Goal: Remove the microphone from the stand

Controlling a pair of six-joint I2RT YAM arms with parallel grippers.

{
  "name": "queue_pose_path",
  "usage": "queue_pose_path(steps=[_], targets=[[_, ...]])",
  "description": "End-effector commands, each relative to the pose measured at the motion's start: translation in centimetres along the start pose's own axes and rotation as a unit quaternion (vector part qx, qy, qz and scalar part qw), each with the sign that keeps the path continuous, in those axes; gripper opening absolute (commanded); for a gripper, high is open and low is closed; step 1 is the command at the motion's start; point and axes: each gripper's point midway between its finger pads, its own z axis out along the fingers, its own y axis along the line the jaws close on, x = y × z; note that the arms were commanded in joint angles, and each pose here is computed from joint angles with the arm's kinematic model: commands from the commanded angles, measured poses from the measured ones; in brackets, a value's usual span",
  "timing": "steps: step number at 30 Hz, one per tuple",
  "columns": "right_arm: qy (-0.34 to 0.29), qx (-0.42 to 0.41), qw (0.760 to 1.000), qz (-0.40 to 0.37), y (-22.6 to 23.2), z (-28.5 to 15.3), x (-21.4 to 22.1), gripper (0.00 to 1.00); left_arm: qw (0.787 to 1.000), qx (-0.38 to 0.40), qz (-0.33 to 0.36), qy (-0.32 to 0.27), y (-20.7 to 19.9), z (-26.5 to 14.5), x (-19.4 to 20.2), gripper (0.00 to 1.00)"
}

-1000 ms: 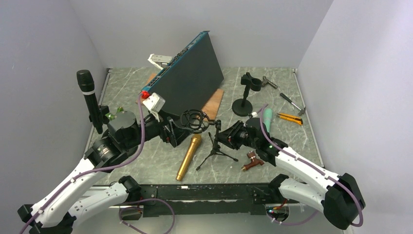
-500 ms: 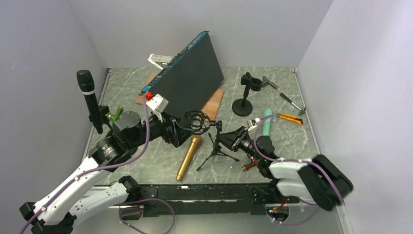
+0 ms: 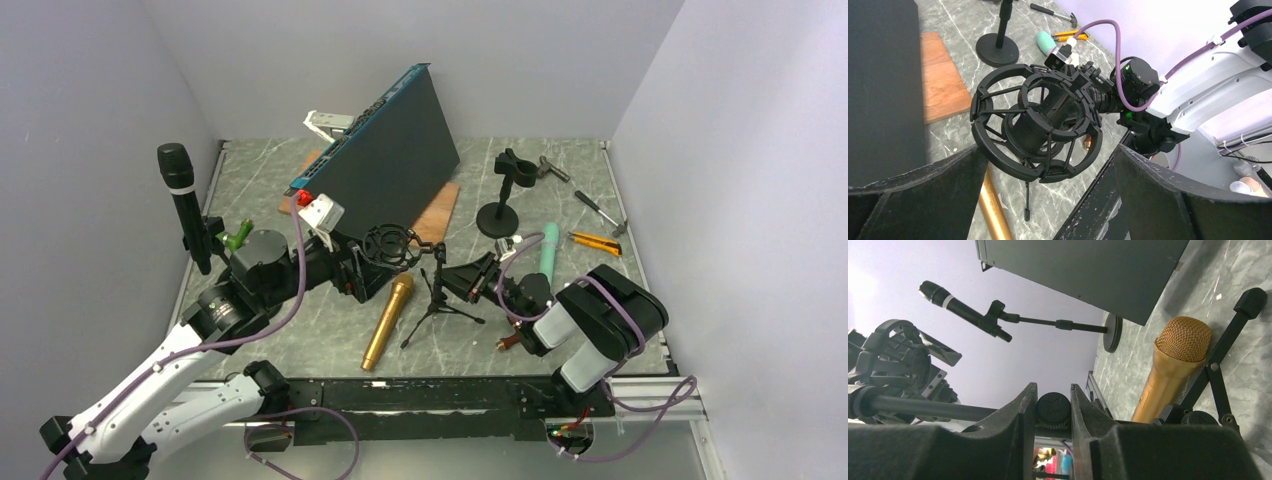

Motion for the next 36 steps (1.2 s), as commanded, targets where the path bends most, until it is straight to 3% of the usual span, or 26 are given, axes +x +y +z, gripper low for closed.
queue_pose_path(steps=[1,5,8,12,17,25,29,36], targets=[[0.045,0.074,0.996,-0.014,-4.0,-1.5,2.0,0.3,1.0,0.0,0.002,-0.025,-0.3,-0.5,-1.5,0.98],[0.049,0.115,0.992,-0.014,-4.6,-2.2,2.2,0.58,1.0,0.0,0.006,-0.027,-0.3,-0.5,-1.6,0.98],[0.04,0.181,0.981,-0.055,-5.3,-2.1,1.2,0.85,1.0,0.001,0.007,-0.03,-0.4,-0.6,-1.7,0.98],[0.015,0.224,0.97,-0.087,-4.6,-2.9,-0.2,0.99,0.999,0.003,0.008,-0.033,-0.5,-0.9,-1.8,0.98],[-0.002,0.257,0.961,-0.103,-2.1,-3.4,-1.4,0.99,0.999,-0.002,0.011,-0.036,-0.4,-1.2,-1.9,0.99],[-0.008,0.26,0.96,-0.102,2.1,-2.1,-1.3,0.89,0.999,0.007,0.005,-0.033,-0.6,-0.7,-1.7,0.98],[-0.019,0.255,0.962,-0.09,2.5,-1.7,-1.3,0.74,0.999,0.005,0.004,-0.031,-0.4,-0.6,-1.5,0.98],[-0.01,0.245,0.966,-0.081,2.6,-1.0,-0.9,0.6,0.999,0.004,0.01,-0.031,-0.5,-0.7,-1.6,1.0]])
